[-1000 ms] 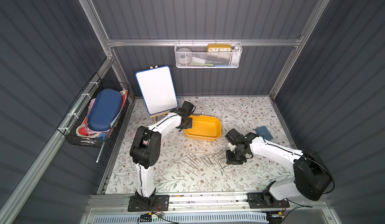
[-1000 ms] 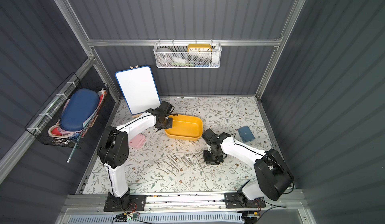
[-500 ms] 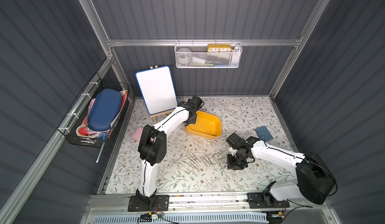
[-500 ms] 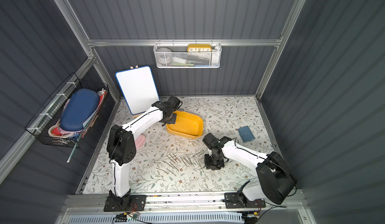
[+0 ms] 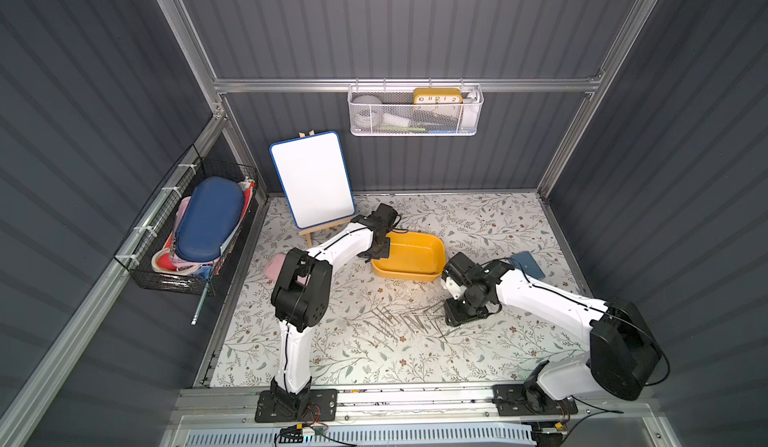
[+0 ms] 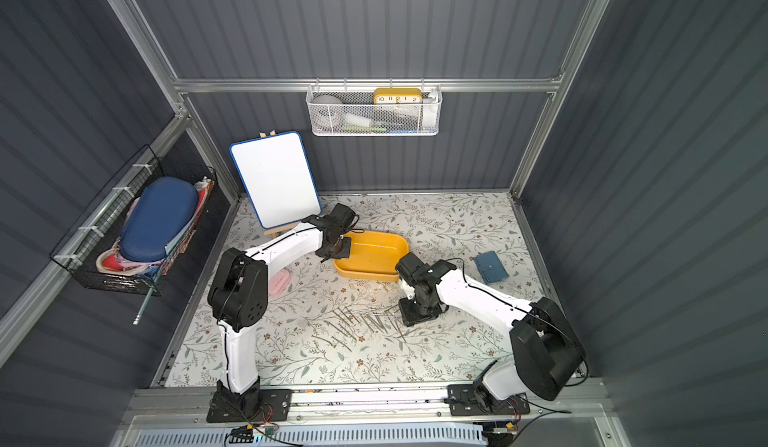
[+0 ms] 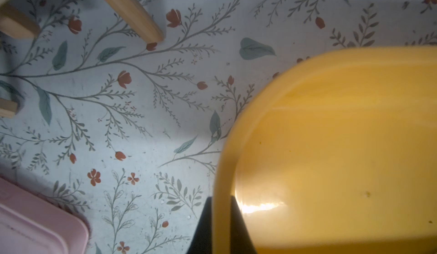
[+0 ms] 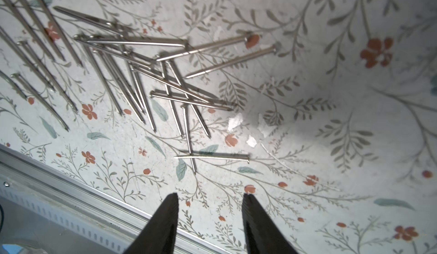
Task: Put the nails on the desktop into the storage box
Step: Place the storage box at the center of the board.
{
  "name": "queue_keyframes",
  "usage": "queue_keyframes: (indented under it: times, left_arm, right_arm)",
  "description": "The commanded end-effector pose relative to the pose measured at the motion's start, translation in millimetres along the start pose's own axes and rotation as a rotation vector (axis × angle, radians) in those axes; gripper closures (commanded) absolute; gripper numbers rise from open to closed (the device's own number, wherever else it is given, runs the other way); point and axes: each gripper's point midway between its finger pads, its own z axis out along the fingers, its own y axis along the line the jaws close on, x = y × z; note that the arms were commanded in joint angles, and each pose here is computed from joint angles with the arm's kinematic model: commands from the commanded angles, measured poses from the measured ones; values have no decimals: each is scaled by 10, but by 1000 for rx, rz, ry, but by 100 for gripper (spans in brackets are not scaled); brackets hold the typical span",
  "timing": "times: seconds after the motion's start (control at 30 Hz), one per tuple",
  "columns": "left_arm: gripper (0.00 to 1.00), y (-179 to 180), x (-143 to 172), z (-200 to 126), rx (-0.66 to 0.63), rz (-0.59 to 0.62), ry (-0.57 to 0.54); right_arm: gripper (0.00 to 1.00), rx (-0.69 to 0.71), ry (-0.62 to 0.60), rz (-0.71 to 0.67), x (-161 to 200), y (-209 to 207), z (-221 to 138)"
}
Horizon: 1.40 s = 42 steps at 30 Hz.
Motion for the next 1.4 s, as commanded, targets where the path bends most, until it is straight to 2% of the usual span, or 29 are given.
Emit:
queue_keyframes:
  times: [0.0, 0.13, 0.27, 0.33, 0.4, 0.53, 0.67, 0.83, 1.0, 1.17, 1.37]
  left_arm:
    - [100, 17, 162, -6, 18, 11, 32]
    - [99, 15, 263, 24, 39, 8, 49]
    - [98, 21, 327, 57, 54, 8, 58]
    - [97, 25, 336, 65, 56, 12, 59]
    - [97, 24, 340, 81, 62, 20, 58]
    - [97, 16, 361, 136, 72, 23, 68]
    - [96, 17, 434, 165, 78, 23, 78]
    - [85, 16, 564, 205, 89, 11, 107]
    - [56, 20, 595, 200, 94, 8, 107]
    - [48, 14, 577, 189, 96, 6, 105]
    - [45, 15, 555, 135, 101, 6, 98]
  right_arm:
    - [51, 12, -22, -198, -116, 49, -26]
    - [51, 140, 64, -404, -42, -144, 27]
    - [51, 75, 21, -568, 54, -59, 64]
    - [51, 128, 20, -655, 160, -175, 95]
    - [50, 163, 8, -684, 205, -253, 76]
    - [50, 93, -51, -728, 182, -109, 68]
    - [50, 109, 3, -755, 215, -163, 219]
    - [50, 123, 31, -776, 202, -182, 295]
    - [50, 159, 22, -812, 227, -232, 334]
    - [51, 166, 24, -837, 194, -190, 403]
    - [53, 213, 34, -858, 223, -226, 461]
